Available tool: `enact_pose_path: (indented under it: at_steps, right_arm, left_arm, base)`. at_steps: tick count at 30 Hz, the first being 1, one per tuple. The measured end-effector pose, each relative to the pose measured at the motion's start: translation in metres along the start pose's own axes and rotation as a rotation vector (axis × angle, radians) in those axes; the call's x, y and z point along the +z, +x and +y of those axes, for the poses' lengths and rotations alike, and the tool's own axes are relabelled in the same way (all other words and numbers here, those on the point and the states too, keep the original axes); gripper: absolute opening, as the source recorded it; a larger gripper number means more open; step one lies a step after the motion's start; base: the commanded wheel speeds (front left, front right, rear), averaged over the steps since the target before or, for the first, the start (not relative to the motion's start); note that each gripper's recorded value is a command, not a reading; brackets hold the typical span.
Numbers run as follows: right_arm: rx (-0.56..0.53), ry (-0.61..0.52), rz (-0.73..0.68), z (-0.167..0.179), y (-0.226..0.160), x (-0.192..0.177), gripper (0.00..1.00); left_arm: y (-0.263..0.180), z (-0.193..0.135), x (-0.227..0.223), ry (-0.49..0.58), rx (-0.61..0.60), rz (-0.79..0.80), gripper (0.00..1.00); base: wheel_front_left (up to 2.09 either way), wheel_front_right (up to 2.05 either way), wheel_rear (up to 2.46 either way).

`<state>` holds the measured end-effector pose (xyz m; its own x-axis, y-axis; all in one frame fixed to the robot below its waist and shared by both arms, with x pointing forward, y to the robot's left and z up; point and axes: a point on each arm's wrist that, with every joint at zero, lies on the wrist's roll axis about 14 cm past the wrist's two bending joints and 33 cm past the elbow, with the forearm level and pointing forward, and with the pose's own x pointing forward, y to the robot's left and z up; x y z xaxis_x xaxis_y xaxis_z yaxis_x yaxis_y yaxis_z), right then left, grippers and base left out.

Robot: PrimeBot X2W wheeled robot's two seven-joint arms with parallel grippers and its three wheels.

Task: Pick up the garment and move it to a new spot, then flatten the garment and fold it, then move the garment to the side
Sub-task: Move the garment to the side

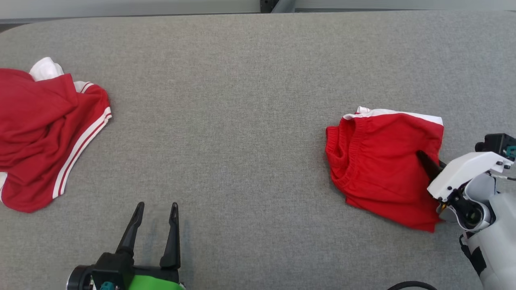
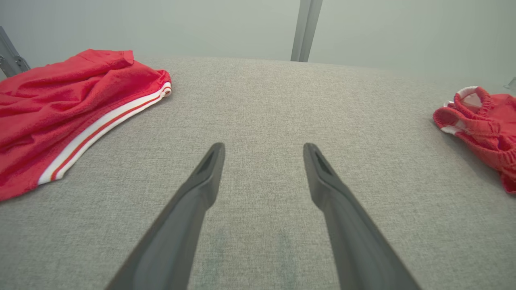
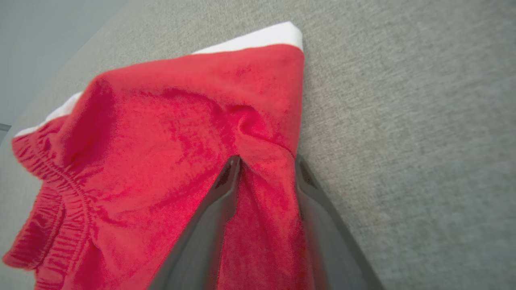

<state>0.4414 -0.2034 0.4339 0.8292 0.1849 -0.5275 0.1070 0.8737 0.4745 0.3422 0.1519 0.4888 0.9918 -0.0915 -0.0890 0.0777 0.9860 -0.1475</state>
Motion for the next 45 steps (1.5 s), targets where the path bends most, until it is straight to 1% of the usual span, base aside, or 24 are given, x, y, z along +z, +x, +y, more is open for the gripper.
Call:
enact_pose_path:
  at_steps: [4,8,15,17,19,22,23,25,28,33,34,35,36,43,45]
  right_arm:
    - [0.021,0.006,0.012,0.004,0.006,0.007,0.0]
    - [-0.017,-0.042,-0.003,-0.016,0.006,0.031,0.0]
    - [-0.197,-0.179,-0.067,-0.085,-0.003,0.096,0.0]
    - [-0.246,-0.238,-0.064,-0.101,-0.004,0.108,0.0]
    - [-0.293,-0.33,-0.052,-0.115,-0.005,0.119,0.0]
    - [-0.374,-0.403,-0.056,-0.141,-0.011,0.139,0.0]
    - [-0.374,-0.403,-0.056,-0.141,-0.011,0.139,0.0]
    - [-0.415,-0.455,-0.052,-0.153,-0.014,0.15,0.0]
    - [-0.446,-0.532,-0.038,-0.161,-0.01,0.158,0.0]
    - [-0.411,-0.583,-0.083,-0.147,0.007,0.167,0.0]
    - [-0.413,-0.595,-0.088,-0.147,0.008,0.168,0.12]
    - [-0.419,-0.611,-0.086,-0.148,0.008,0.168,0.62]
    - [-0.428,-0.618,-0.083,-0.151,0.007,0.169,1.0]
    - [-0.48,-0.744,-0.09,-0.155,-0.014,0.187,1.0]
    - [-0.467,-0.776,-0.154,-0.145,-0.021,0.204,1.0]
  left_arm:
    - [0.014,-0.009,0.004,0.003,-0.033,-0.015,1.0]
    - [0.034,-0.023,0.007,0.012,-0.084,-0.032,1.0]
    - [0.074,-0.049,0.003,0.027,-0.183,-0.052,1.0]
    - [0.083,-0.053,-0.002,0.026,-0.2,-0.046,1.0]
    - [0.089,-0.057,-0.007,0.022,-0.213,-0.039,1.0]
    - [0.096,-0.058,-0.016,0.027,-0.219,-0.025,1.0]
    - [0.096,-0.058,-0.016,0.027,-0.219,-0.025,1.0]
    - [0.098,-0.054,-0.02,0.029,-0.21,-0.017,1.0]
    - [0.098,-0.045,-0.024,0.04,-0.186,-0.006,1.0]
    - [0.091,-0.029,-0.025,0.055,-0.143,0.006,1.0]
    - [0.09,-0.028,-0.025,0.057,-0.138,0.005,1.0]
    - [0.09,-0.027,-0.024,0.058,-0.135,0.004,1.0]
    - [0.09,-0.027,-0.023,0.058,-0.134,0.002,1.0]
    - [0.085,-0.028,-0.014,0.045,-0.123,-0.019,1.0]
    - [0.081,-0.03,-0.011,0.038,-0.124,-0.023,1.0]
  base:
    - [0.0,0.0,0.0]
    - [0.0,0.0,0.0]
    - [0.0,0.0,0.0]
    - [0.0,0.0,0.0]
    - [0.0,0.0,0.0]
    - [0.0,0.0,0.0]
    - [0.0,0.0,0.0]
    - [0.0,0.0,0.0]
    - [0.0,0.0,0.0]
    - [0.0,0.0,0.0]
    - [0.0,0.0,0.0]
    - [0.0,0.0,0.0]
    - [0.0,0.0,0.0]
    - [0.0,0.0,0.0]
    - [0.0,0.0,0.0]
